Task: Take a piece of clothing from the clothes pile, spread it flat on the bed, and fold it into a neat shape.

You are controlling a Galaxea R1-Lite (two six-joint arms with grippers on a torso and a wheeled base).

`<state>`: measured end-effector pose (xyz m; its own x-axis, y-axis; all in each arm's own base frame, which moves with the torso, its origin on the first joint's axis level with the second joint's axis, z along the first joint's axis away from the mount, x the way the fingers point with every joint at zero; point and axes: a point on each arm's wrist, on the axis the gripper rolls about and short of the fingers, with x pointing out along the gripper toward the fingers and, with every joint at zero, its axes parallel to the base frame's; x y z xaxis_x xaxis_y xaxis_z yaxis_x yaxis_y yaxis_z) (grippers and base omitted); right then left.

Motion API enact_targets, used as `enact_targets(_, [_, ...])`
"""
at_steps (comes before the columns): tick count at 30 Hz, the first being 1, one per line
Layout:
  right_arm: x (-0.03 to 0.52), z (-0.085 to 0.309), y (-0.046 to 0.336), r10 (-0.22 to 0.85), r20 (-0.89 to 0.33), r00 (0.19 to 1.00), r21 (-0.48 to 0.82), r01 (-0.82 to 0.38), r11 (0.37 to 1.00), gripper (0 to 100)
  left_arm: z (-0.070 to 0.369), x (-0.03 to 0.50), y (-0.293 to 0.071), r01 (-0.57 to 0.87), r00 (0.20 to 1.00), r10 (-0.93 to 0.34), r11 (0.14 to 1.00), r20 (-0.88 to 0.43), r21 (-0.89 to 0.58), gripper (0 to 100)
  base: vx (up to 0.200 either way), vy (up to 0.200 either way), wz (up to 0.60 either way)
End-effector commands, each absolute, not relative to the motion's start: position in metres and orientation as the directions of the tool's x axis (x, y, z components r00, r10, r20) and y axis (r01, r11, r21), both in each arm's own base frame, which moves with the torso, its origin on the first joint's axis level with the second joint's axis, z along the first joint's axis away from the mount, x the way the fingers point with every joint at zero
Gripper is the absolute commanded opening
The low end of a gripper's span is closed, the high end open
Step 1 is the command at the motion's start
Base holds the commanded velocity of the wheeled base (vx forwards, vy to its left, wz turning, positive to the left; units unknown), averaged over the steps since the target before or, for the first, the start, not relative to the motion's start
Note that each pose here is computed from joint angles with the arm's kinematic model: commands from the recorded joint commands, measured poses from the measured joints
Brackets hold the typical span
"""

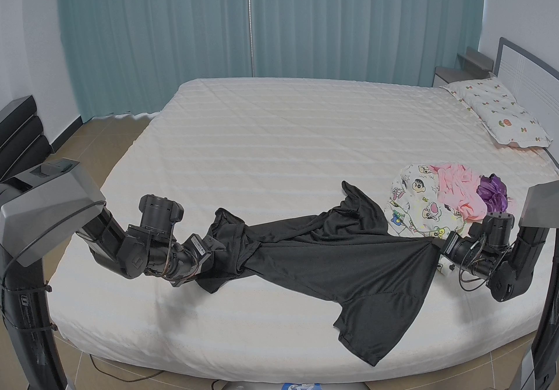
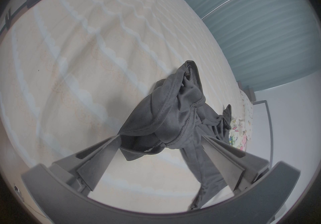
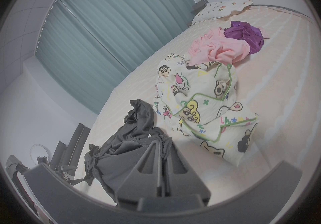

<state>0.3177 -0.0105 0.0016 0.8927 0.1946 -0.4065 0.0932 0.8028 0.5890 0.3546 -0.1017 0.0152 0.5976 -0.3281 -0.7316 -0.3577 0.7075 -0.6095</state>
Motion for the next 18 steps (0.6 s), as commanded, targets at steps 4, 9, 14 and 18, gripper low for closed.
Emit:
enact_targets(4, [0.326, -0.003, -0.014, 0.182, -0.393, 0.902, 0.592, 0.097, 0.8, 0, -0.002, 0.351, -0.114, -0.335, 0.574, -0.276, 0.78, -0.771, -0.529, 100, 0.0, 0.0, 0.0])
enact_targets(9, [0.326, -0.006, -0.014, 0.182, -0.391, 0.902, 0.594, 0.097, 0.798, 0, -0.006, 0.345, -0.119, -0.335, 0.56, -0.239, 0.81, -0.793, -0.481, 100, 0.0, 0.0, 0.0])
enact_targets(14, [0.326, -0.008, -0.013, 0.183, -0.398, 0.899, 0.594, 0.1, 0.798, 0, -0.004, 0.342, -0.119, -0.356, 0.523, -0.225, 0.819, -0.822, -0.451, 100, 0.0, 0.0, 0.0])
enact_targets(18, [0.325, -0.009, -0.012, 0.186, -0.402, 0.896, 0.593, 0.1, 0.799, 0, -0.007, 0.343, -0.118, -0.36, 0.518, -0.22, 0.82, -0.827, -0.444, 100, 0.0, 0.0, 0.0])
